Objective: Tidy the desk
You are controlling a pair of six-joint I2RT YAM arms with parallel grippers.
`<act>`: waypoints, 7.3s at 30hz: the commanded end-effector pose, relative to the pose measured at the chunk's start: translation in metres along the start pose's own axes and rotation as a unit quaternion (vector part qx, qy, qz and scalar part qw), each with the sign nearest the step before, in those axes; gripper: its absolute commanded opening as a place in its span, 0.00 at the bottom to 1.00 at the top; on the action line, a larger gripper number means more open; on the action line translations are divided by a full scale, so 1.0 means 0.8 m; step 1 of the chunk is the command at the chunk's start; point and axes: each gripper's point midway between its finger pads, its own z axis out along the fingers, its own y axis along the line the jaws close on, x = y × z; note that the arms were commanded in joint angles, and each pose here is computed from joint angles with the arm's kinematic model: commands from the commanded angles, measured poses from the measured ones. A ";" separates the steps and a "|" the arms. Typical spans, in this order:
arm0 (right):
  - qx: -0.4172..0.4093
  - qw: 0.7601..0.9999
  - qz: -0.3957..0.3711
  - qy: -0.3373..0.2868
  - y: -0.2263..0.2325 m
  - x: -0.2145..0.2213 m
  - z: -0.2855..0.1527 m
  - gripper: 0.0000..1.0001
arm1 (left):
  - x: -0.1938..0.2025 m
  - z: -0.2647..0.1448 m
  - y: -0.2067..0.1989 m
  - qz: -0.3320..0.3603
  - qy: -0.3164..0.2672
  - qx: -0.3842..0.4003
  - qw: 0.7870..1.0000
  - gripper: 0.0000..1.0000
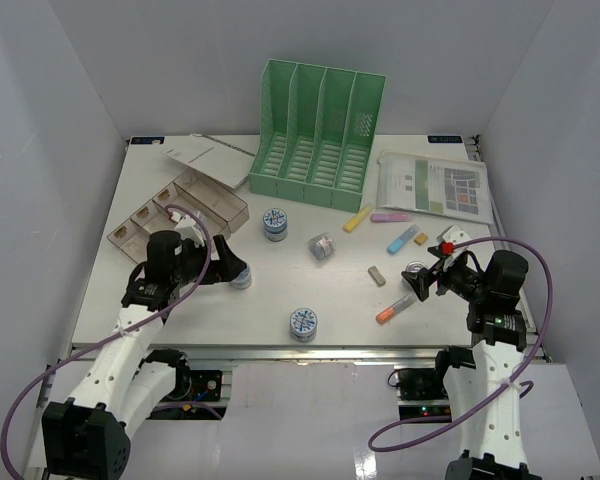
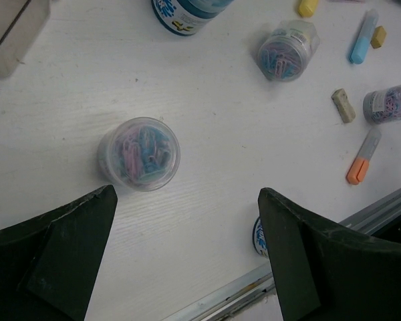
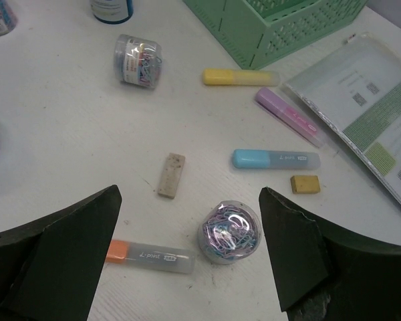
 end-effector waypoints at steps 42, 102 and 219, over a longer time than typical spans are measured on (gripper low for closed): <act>-0.037 0.998 -0.039 -0.034 0.022 -0.027 -0.009 0.90 | -0.033 0.029 -0.001 0.002 0.030 -0.222 0.975 0.18; -0.117 0.992 0.047 0.004 0.025 -0.037 0.021 0.94 | -0.213 -0.051 0.120 -0.119 -0.164 -0.152 0.967 0.98; -0.288 0.950 0.026 -0.122 0.535 -0.234 0.517 0.94 | -0.142 -0.239 0.067 -0.064 -0.447 -0.250 0.857 0.98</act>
